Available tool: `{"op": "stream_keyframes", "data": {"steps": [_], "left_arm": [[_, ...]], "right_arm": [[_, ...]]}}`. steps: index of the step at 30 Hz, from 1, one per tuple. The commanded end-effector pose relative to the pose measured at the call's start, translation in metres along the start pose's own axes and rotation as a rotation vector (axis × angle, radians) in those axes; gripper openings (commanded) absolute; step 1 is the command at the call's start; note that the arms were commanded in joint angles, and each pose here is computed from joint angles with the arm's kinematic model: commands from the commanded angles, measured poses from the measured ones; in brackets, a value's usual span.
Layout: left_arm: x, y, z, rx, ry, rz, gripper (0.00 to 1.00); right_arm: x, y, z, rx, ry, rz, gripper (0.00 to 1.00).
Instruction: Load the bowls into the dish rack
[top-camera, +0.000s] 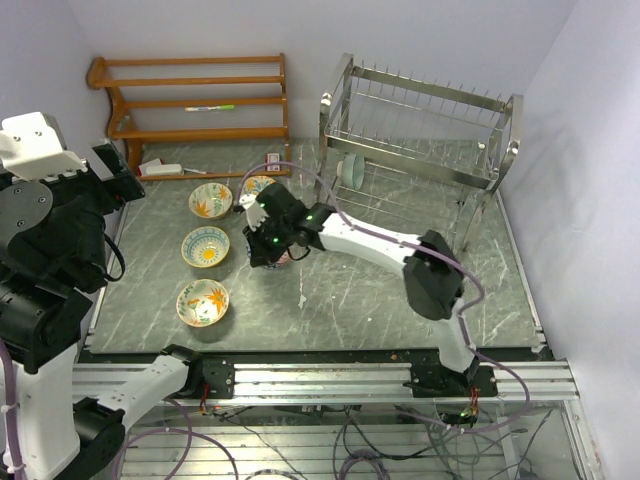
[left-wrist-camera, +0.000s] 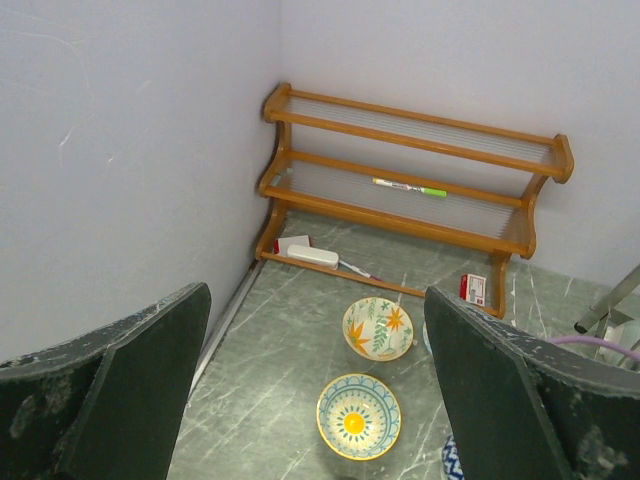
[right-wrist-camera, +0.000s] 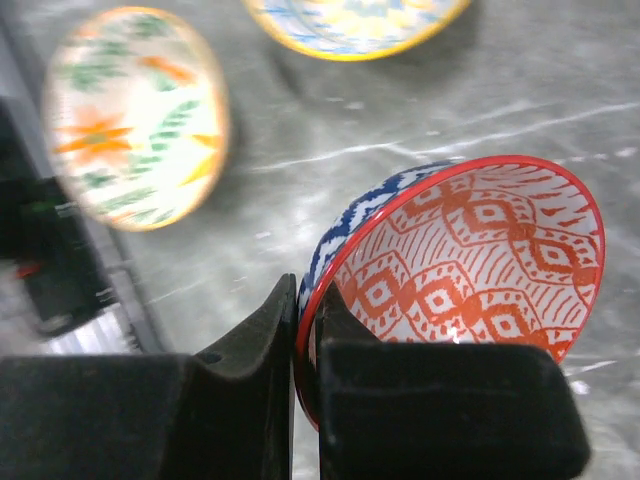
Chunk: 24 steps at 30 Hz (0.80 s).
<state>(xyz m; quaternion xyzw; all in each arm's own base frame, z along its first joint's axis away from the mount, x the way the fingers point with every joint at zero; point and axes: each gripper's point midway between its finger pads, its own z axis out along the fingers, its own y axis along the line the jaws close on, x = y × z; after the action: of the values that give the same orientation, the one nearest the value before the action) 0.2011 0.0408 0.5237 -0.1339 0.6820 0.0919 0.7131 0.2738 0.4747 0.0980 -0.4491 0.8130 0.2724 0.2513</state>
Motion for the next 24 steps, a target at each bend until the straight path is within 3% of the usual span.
{"op": "stream_keyframes", "data": {"steps": [1,5,13,24], "left_arm": [[-0.006,-0.005,0.002,0.019,-0.023,-0.018,0.99],[-0.007,-0.006,0.002,0.02,-0.028,-0.016,0.99],[-0.008,-0.011,0.003,0.041,-0.019,-0.016,0.99],[-0.017,-0.015,0.006,0.055,-0.039,-0.016,0.99]], "right_arm": [[-0.051,0.063,-0.081,-0.368,-0.216,0.068,0.0],[-0.043,0.074,-0.122,-0.504,-0.27,0.152,0.0],[0.002,0.079,-0.168,-0.603,-0.308,0.305,0.0],[0.009,0.029,-0.204,-0.603,-0.459,0.49,0.0]]}}
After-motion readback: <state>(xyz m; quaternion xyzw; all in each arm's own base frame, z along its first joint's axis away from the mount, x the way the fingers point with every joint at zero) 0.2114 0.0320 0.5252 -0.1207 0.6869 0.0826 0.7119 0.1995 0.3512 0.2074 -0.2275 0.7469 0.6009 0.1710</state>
